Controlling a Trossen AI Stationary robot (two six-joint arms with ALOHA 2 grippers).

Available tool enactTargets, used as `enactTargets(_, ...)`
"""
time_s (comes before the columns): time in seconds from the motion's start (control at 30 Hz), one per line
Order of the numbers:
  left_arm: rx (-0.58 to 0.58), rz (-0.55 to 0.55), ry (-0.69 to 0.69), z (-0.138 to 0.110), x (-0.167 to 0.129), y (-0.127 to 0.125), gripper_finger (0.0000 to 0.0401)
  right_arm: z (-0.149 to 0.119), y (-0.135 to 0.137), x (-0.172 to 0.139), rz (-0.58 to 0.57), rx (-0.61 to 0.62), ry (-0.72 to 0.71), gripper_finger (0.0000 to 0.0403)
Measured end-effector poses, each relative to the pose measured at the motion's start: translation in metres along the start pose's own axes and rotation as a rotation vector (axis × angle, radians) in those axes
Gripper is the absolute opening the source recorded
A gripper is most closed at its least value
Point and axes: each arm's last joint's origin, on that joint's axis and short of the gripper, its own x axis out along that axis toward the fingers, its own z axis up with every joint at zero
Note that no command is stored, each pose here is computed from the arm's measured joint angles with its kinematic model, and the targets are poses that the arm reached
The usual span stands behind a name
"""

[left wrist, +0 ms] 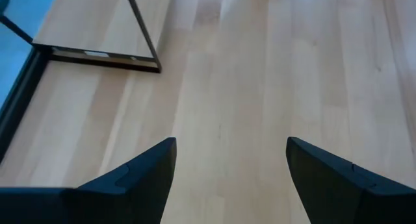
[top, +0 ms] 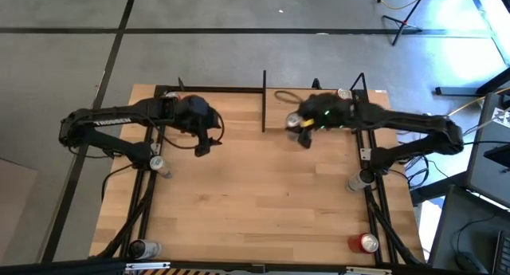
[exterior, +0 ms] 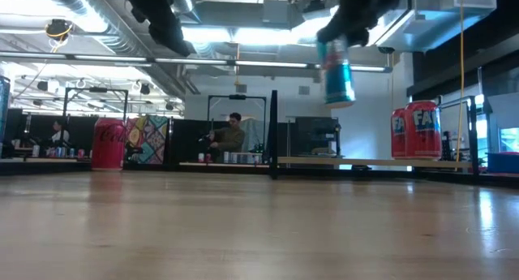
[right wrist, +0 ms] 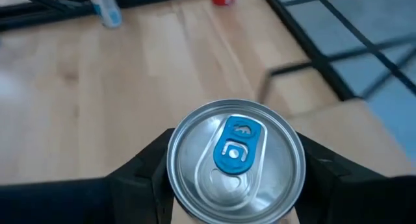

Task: Place canned beverage on shelf
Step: Put the top blue soda can on the shelf

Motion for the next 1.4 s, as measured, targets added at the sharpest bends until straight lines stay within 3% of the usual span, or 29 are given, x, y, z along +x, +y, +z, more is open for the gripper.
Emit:
enactTargets(0.2, -0.041, 0.005, -0.04, 0.004, 0.0, 0.001, 0.0279, -0.007, -0.054, -0.027, -0.063, -0.065, 0.02, 0.0202)
enactTargets(0.33, -0.067, 0.009, -0.059, 0.006, 0.0, 0.001, 0.0279, -0.017, -0.091, -0.033, -0.029, -0.085, 0.027, 0.0202)
enactTargets(0.47, -0.099, 0.008, -0.081, 0.008, 0.0, 0.001, 0.0279, -0.04, -0.122, -0.032, -0.016, -0.069, 0.007, 0.0202)
enactTargets(0.63, -0.133, 0.004, -0.138, 0.013, -0.001, 0.001, 0.0279, -0.067, -0.151, -0.033, -0.087, -0.036, -0.005, 0.0202)
enactTargets(0.87, -0.13, 0.006, -0.22, 0.021, -0.002, 0.002, 0.0279, -0.078, -0.162, -0.034, -0.116, -0.052, -0.023, 0.0202)
enactTargets(1.4, -0.133, 0.036, -0.227, 0.022, -0.002, 0.002, 0.0279, -0.092, -0.175, -0.007, -0.074, -0.047, 0.079, 0.0202)
